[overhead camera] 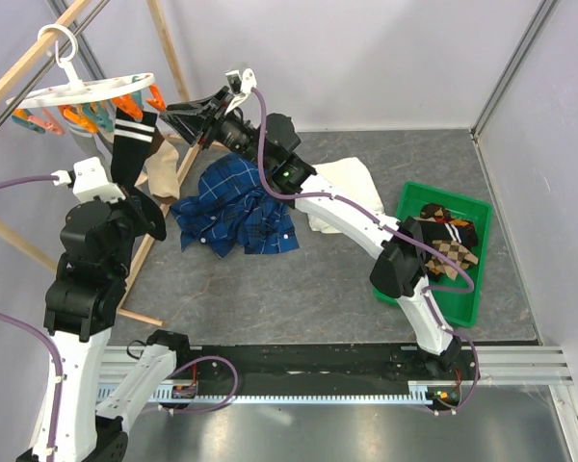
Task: Remove the socks clipped to the hanger
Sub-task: Remove the sock from the hanger.
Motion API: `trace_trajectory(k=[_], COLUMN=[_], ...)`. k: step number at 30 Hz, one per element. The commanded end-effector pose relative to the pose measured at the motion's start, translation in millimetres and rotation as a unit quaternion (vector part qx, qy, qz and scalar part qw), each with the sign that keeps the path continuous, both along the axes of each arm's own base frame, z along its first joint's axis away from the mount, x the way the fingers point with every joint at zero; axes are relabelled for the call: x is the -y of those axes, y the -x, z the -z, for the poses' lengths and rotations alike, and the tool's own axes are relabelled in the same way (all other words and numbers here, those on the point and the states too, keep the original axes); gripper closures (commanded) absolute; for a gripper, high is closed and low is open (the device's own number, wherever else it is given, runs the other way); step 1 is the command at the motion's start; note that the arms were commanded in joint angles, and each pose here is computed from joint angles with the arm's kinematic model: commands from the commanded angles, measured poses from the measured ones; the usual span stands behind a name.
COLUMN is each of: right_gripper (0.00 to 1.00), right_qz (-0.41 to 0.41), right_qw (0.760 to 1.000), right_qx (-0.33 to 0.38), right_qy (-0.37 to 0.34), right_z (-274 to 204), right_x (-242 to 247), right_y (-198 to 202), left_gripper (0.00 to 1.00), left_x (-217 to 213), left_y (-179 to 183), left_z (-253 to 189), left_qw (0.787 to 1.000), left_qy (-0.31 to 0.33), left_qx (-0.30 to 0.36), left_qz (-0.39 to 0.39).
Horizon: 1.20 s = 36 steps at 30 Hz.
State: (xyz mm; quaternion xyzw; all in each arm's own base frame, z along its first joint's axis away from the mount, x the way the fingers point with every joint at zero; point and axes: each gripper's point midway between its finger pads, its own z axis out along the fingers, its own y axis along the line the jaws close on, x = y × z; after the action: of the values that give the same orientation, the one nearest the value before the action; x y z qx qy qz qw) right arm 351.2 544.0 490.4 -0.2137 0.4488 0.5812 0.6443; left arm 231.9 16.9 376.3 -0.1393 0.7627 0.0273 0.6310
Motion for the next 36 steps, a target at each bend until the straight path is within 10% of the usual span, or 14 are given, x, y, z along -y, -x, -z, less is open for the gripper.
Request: trace_trajectory(k=[1,27,33,36], right_gripper=[0.63,0.24,0.27,0.53], right_qz=[-0.044,-0.029,-0.026,-0.019], right_qw=[0.998,0.987,0.984,0.986], right_qx=[-0.002,-0.150,-0.162,-0.152], right_qy=[-0.046,-0.053,-0.064,-0.068], right_z=[-28,-12,-2,-3], right_x=[4,-7,-24,-28], right_y=[27,38,23,18], left_gripper=[0.98,0.98,0.98,0.98], left_x=[6,35,31,29], left_y=[0,11,14,14], left_z=[-11,-18,-23,-20], left_qw=[0.999,0.993,0.994,0.995], left_qy=[0.024,0.059,0.053,0.050], left_qx=[0.018,0.038,0.041,0.036], left_qz=[0.011,0.091,0.086,0.081])
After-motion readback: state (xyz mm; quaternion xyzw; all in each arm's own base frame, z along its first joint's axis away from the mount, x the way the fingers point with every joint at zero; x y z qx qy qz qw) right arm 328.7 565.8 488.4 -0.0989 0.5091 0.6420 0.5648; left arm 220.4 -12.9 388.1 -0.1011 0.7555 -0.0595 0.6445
